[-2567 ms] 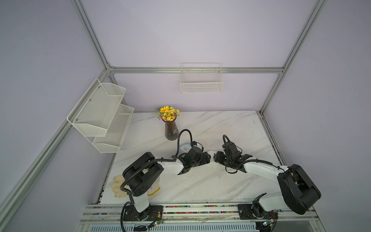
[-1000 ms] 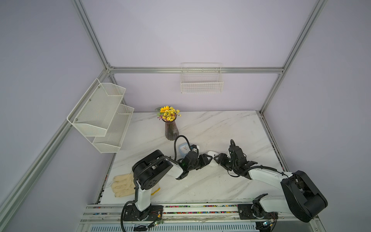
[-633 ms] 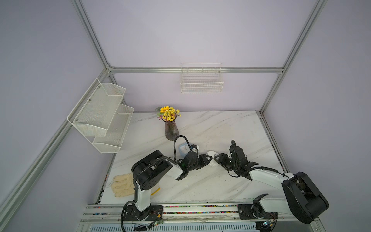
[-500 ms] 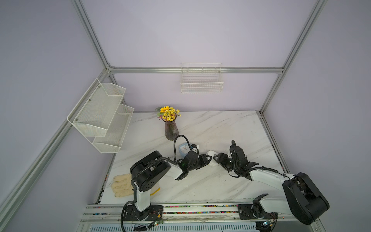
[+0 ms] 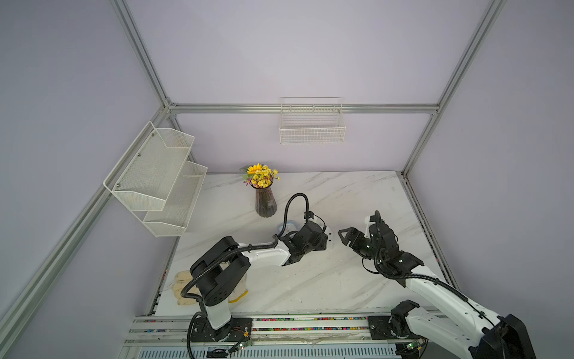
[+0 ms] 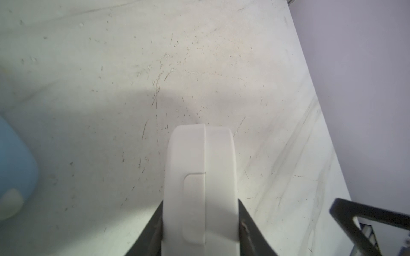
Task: Insert the battery into the alarm
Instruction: Adjust the alarm at the center of the board.
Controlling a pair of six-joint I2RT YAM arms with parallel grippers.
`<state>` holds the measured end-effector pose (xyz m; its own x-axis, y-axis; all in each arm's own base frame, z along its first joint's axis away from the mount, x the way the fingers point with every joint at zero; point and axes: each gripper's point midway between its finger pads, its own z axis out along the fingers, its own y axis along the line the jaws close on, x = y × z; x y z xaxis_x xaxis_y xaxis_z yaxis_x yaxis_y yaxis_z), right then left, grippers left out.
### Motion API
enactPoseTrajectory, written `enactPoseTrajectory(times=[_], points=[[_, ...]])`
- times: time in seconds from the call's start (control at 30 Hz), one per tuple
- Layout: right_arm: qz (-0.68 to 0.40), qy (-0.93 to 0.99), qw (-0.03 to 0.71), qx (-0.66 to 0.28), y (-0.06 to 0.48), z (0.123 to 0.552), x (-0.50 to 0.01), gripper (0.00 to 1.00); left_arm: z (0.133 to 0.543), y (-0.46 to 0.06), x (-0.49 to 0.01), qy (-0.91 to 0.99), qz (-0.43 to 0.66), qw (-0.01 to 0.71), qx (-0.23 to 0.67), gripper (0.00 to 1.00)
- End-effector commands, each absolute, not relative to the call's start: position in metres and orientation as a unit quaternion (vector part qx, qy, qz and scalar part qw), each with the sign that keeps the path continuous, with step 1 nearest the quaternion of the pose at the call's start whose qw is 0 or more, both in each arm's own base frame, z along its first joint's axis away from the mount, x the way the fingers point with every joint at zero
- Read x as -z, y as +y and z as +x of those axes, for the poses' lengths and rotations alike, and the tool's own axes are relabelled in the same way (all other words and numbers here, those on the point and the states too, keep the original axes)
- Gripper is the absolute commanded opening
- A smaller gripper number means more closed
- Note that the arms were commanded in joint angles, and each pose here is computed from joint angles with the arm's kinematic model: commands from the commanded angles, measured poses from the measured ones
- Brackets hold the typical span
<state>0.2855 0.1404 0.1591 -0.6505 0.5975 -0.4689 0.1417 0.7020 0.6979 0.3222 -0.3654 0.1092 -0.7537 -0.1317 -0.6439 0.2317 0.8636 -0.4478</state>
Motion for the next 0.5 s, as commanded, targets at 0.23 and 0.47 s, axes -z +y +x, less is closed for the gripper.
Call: enactPoseTrajectory(times=[0.23, 0.47], points=[[0.326, 0.831, 0.428, -0.144, 0.051, 0.261, -0.187, 0.79, 0.348, -0.360, -0.143, 0.894, 0.173, 0.414, -0.016, 0.37], [0.345, 0.797, 0.474, -0.146, 0.030, 0.246, -0.213, 0.79, 0.357, -0.370, -0.138, 0.873, 0.214, 0.420, -0.125, 0.39]])
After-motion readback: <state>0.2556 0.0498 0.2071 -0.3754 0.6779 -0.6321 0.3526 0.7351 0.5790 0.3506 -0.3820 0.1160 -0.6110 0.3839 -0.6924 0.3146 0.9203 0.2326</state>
